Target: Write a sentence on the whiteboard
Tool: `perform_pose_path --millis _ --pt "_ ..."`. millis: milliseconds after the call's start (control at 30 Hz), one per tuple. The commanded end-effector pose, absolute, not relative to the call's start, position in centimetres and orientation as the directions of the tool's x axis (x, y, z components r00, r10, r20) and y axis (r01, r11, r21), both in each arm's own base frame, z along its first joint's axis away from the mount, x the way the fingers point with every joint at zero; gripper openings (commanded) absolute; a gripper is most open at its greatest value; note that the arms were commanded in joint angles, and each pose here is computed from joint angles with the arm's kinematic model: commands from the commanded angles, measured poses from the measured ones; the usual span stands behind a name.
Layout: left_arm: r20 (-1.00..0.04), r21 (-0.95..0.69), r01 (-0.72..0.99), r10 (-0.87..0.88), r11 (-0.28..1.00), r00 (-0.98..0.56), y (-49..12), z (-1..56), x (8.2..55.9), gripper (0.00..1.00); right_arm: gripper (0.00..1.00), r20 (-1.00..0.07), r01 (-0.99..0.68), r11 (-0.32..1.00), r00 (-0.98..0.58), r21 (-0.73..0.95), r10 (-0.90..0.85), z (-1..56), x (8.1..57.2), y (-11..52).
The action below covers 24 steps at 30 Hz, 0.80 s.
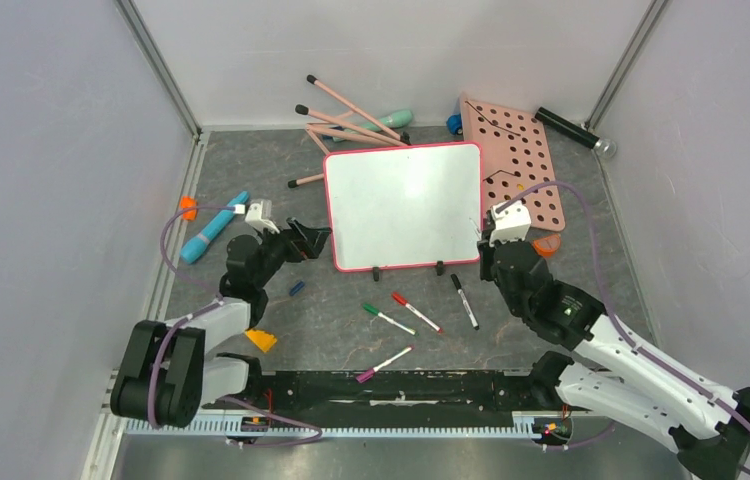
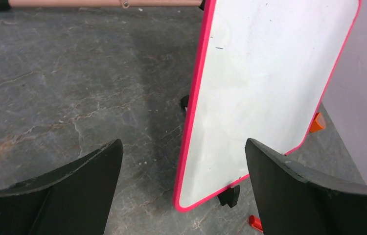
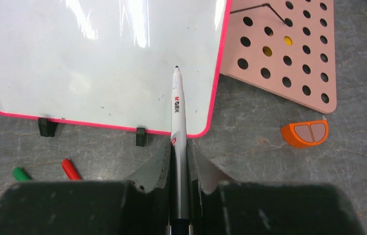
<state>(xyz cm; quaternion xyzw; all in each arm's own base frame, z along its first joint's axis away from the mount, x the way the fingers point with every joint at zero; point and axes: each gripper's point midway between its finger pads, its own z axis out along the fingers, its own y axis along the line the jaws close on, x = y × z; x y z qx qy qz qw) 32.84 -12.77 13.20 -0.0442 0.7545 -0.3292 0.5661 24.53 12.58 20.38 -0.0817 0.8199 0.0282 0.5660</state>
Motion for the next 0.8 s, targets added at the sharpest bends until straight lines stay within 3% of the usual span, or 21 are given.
perform_pose_path --millis 0,200,300,400,533,767 --pt "-0.897 -0.439 0.517 -0.39 0.735 -0.208 -14.4 17.5 33.8 1.0 0.0 -0.973 -0.212 0.977 -0.228 0.019 -0.031 25.7 25.7 13.7" --pt "-0.859 -0.51 0.595 -0.4 0.621 -0.32 -16.2 16.6 34.7 0.99 0.0 -0.976 -0.231 0.97 -0.219 0.069 0.018 27.5 26.6 14.4" --pt "-0.881 -0.47 0.689 -0.342 0.552 -0.327 -17.3 16.5 33.5 1.0 0.0 -0.977 -0.269 0.958 -0.208 0.098 0.041 28.1 26.7 15.3" --pt "-0.851 -0.525 0.644 -0.32 0.556 -0.417 -17.4 15.1 34.5 1.0 0.0 -0.976 -0.279 0.953 -0.209 0.115 0.057 28.0 26.9 15.7" --pt "-0.837 -0.547 0.678 -0.35 0.492 -0.421 -18.1 15.3 34.2 1.0 0.0 -0.977 -0.281 0.952 -0.203 0.125 0.068 28.1 27.1 15.9" --pt "-0.801 -0.591 0.75 -0.318 0.295 -0.506 -19.9 14.9 33.9 1.0 0.0 -0.977 -0.266 0.956 -0.202 0.127 0.073 27.6 27.3 15.8"
